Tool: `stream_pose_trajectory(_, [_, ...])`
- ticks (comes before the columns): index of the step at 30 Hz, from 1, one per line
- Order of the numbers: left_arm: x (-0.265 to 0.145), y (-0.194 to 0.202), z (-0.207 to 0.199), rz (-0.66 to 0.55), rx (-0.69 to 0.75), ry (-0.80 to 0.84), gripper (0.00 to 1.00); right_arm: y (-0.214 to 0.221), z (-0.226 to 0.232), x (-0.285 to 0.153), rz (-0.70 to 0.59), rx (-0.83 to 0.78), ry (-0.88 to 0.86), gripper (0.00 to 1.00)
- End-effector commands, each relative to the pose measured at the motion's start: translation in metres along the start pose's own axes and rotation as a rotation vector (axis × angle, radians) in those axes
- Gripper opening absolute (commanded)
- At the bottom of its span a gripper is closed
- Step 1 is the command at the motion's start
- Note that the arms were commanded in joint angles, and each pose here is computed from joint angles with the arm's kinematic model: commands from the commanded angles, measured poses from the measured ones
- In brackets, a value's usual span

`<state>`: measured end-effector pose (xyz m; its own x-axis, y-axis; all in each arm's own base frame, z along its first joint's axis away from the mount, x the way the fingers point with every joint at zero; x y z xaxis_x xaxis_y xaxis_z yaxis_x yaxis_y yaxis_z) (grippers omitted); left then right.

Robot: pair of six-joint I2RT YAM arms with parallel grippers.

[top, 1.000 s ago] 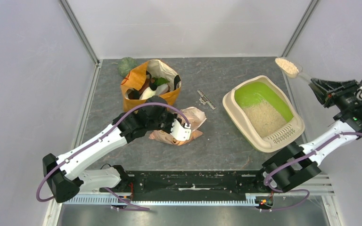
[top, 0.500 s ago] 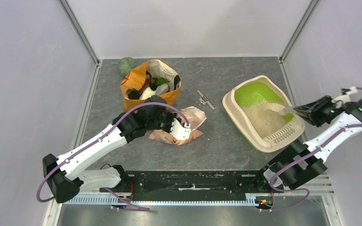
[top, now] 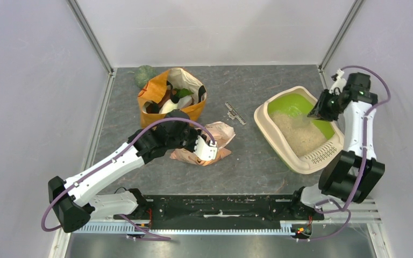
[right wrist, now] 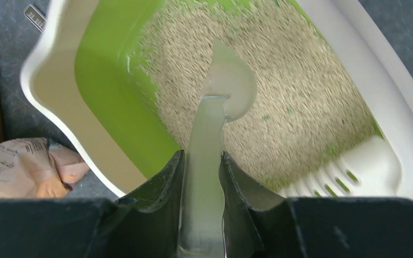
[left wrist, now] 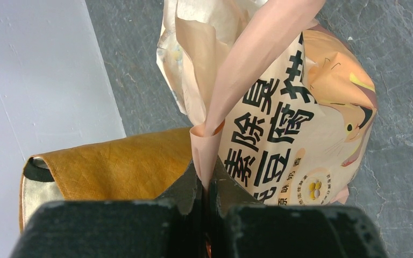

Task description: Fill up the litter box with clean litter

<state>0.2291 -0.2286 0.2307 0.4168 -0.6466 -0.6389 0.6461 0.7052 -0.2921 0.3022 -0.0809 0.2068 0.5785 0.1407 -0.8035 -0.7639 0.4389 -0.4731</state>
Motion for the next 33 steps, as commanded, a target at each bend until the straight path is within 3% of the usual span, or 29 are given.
stream_pose_trajectory(1, [0.0, -0.003, 0.0, -0.028, 0.017, -0.009, 0.02, -0.046, 0.03, 0.019, -0.1, -0.05, -0.009, 0.0])
stream_pose_trajectory(12, [0.001, 0.0, -0.002, -0.015, 0.004, -0.006, 0.02, -0.074, 0.084, 0.068, -0.139, 0.029, -0.18, 0.0])
stream_pose_trajectory(21, [0.002, 0.002, 0.0, -0.007, -0.005, -0.007, 0.02, -0.09, 0.111, 0.081, -0.166, 0.051, -0.318, 0.0])
stream_pose_trajectory(25, [0.002, 0.004, 0.0, 0.003, -0.015, -0.007, 0.02, -0.095, 0.117, 0.058, -0.204, 0.004, -0.332, 0.0])
stream_pose_trajectory(30, [-0.001, 0.005, 0.002, 0.009, -0.016, -0.011, 0.02, -0.083, 0.101, 0.001, -0.218, -0.152, -0.196, 0.0])
stream_pose_trajectory(33, [-0.001, 0.004, 0.002, 0.006, -0.021, -0.01, 0.02, -0.066, 0.098, -0.035, -0.207, -0.214, -0.201, 0.0])
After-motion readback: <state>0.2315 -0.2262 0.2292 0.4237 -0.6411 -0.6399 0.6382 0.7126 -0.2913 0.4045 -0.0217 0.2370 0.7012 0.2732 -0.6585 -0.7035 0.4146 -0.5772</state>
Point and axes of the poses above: each gripper's point midway between its finger pads, its own x axis out along the fingers, its own z axis along the line the jaws close on, y = z × x, the point moved 2 cm from there along -x, back along the fingers, and after that the axes turned 5 degrees about x, right-handed, at the moved point
